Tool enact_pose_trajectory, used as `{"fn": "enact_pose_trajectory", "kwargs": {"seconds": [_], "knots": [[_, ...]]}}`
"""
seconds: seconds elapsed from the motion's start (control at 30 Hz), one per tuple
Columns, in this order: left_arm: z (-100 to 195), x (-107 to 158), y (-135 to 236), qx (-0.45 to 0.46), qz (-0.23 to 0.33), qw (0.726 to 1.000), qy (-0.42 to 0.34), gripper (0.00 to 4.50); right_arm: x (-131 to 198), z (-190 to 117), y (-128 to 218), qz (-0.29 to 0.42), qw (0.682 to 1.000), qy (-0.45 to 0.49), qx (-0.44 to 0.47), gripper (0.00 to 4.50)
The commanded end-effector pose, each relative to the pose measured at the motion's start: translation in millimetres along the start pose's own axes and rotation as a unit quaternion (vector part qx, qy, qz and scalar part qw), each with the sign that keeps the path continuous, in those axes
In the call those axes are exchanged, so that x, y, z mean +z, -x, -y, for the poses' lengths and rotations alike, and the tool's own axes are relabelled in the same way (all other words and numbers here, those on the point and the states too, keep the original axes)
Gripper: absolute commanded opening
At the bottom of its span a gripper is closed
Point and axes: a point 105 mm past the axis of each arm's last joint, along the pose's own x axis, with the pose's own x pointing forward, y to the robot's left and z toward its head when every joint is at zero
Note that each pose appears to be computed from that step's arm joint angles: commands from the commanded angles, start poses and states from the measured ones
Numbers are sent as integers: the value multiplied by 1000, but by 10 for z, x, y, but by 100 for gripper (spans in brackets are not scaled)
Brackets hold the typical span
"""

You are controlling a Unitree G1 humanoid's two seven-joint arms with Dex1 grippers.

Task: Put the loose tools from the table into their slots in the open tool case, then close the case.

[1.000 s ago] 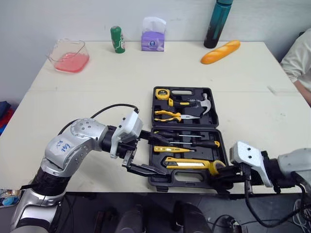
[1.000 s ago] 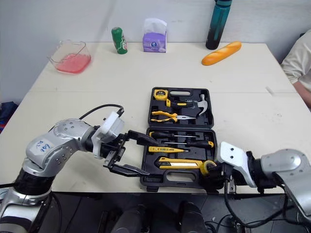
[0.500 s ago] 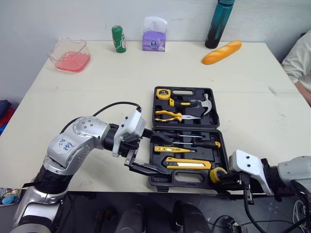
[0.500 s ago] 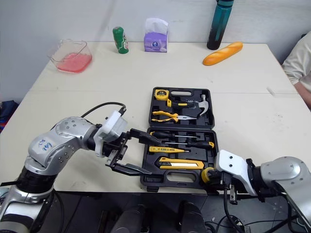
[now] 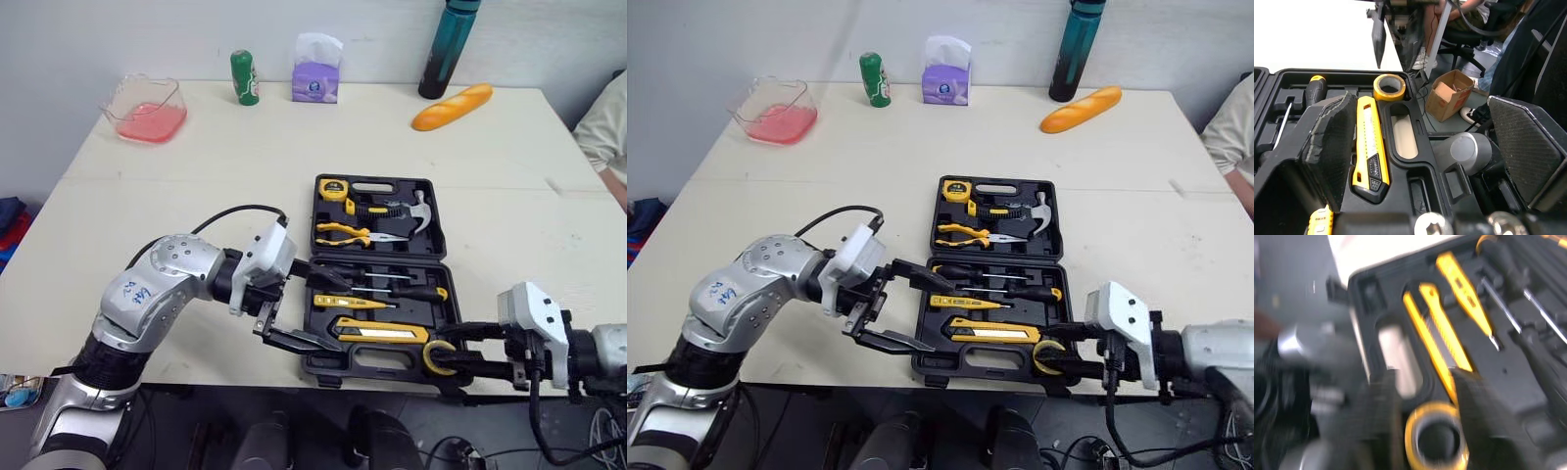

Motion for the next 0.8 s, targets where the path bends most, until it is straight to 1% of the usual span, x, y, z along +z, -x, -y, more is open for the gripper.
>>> {"fn": "enact_pose_trajectory", "kwargs": {"seconds": [0.03, 0.07, 0.17, 0.3, 0.5, 0.63, 0.8], "knots": [[-16, 51, 0, -2, 1, 1000, -15, 450, -107, 18, -47, 30, 999, 28, -23, 4], [-18, 49, 8, -2, 0, 1000, -14, 450, -126, 10, -61, 35, 999, 22, -23, 4], [-33, 56, 21, -2, -2, 1000, -14, 450, -322, -44, -125, 32, 999, 11, -25, 4], [-47, 65, 27, -3, -4, 1000, -16, 450, -527, -21, -163, 32, 998, -13, -48, 4], [-52, 81, 38, -4, -7, 1000, -21, 450, -962, -70, -51, 22, 992, -81, -94, 4], [-66, 88, 38, -4, -8, 1000, -24, 450, -1023, -137, -77, 29, 991, -88, -100, 4], [-73, 90, 16, -6, -7, 1000, -26, 450, -1063, -123, -76, 31, 989, -92, -113, 4]]}}
